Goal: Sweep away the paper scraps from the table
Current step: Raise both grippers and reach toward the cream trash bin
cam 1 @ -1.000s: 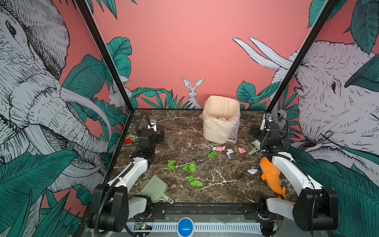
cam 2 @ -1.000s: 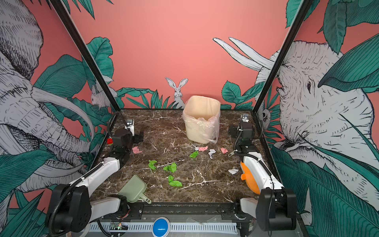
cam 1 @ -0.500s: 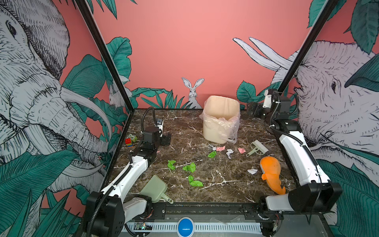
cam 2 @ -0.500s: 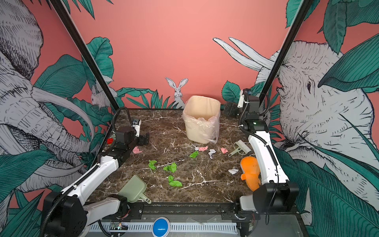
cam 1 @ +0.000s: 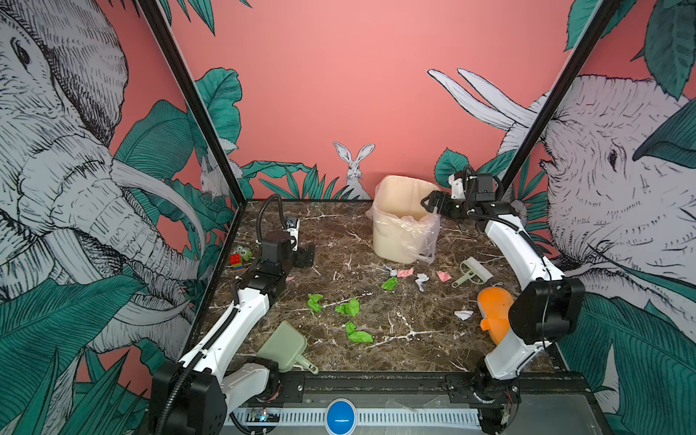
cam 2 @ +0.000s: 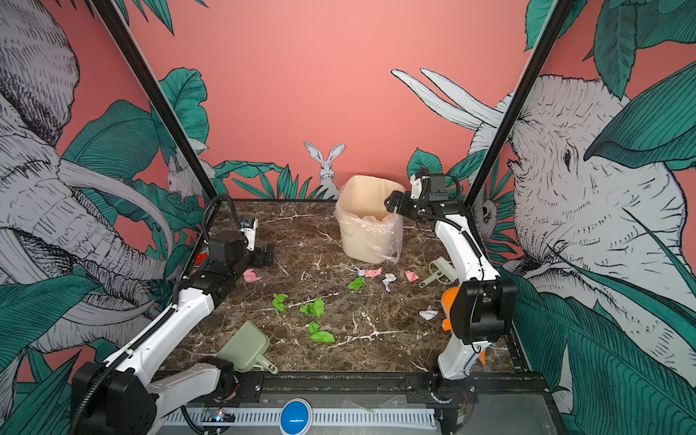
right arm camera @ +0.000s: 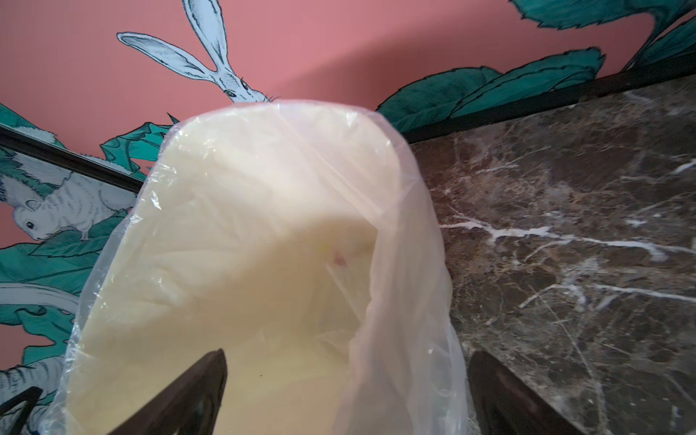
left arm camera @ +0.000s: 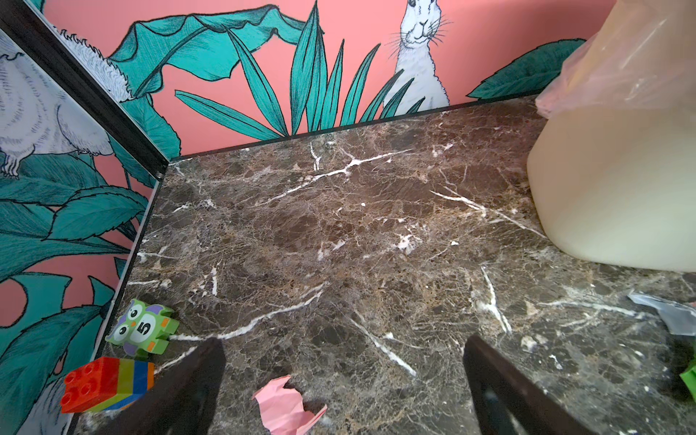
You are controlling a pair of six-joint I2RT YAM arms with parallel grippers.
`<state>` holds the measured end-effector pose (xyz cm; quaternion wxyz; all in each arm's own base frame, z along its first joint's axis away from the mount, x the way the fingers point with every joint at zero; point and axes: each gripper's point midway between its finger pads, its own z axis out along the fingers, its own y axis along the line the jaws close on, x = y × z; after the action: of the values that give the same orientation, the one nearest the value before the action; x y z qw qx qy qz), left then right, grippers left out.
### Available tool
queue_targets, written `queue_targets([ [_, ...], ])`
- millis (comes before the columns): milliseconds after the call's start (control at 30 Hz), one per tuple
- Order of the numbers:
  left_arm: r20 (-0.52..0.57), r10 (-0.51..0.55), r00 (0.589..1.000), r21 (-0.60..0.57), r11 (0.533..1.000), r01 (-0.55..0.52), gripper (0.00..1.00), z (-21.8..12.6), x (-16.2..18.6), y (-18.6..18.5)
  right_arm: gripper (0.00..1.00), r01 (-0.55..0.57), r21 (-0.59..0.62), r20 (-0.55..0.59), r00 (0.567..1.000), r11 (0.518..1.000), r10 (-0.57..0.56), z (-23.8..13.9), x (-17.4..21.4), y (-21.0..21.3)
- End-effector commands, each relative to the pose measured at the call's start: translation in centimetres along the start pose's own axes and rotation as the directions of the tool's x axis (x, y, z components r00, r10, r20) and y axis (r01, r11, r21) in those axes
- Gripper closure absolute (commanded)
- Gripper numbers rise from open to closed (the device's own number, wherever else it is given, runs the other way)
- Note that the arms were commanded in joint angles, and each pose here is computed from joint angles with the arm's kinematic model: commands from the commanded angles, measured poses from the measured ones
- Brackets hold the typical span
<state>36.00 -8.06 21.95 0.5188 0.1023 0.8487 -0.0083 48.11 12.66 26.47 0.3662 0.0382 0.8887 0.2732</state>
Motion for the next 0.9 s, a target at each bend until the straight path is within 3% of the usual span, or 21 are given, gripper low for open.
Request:
queue_targets([
  [0,0.022,-0.019,1.0,0.001,1.0,0.019,0.0,-0.9,-0.9,0.0,0.01,-0.007,-0.112,-0.008,1.0,0.994,0.006,0.3,-0.1,3.5],
  [167,0.03,-0.02,0.999,-0.009,1.0,0.02,0.0,-1.2,-1.0,0.2,0.01,-0.026,-0.183,-0.042,0.999,0.983,0.018,2.2,1.2,6.3],
  [533,0.054,-0.018,0.998,-0.028,0.999,0.02,0.0,-1.9,-2.4,0.7,0.01,0.032,-0.261,-0.135,0.988,0.965,-0.069,6.5,3.1,10.9],
  [733,0.071,-0.033,0.997,-0.004,0.999,0.034,0.0,-1.5,-5.8,0.3,0.01,0.076,-0.277,-0.183,0.975,0.958,-0.13,7.9,4.1,12.4],
  [867,0.078,-0.059,0.995,0.036,0.998,0.056,0.01,-0.8,-9.3,-0.4,0.01,0.131,-0.226,-0.136,0.977,0.965,-0.165,6.3,2.9,12.2],
])
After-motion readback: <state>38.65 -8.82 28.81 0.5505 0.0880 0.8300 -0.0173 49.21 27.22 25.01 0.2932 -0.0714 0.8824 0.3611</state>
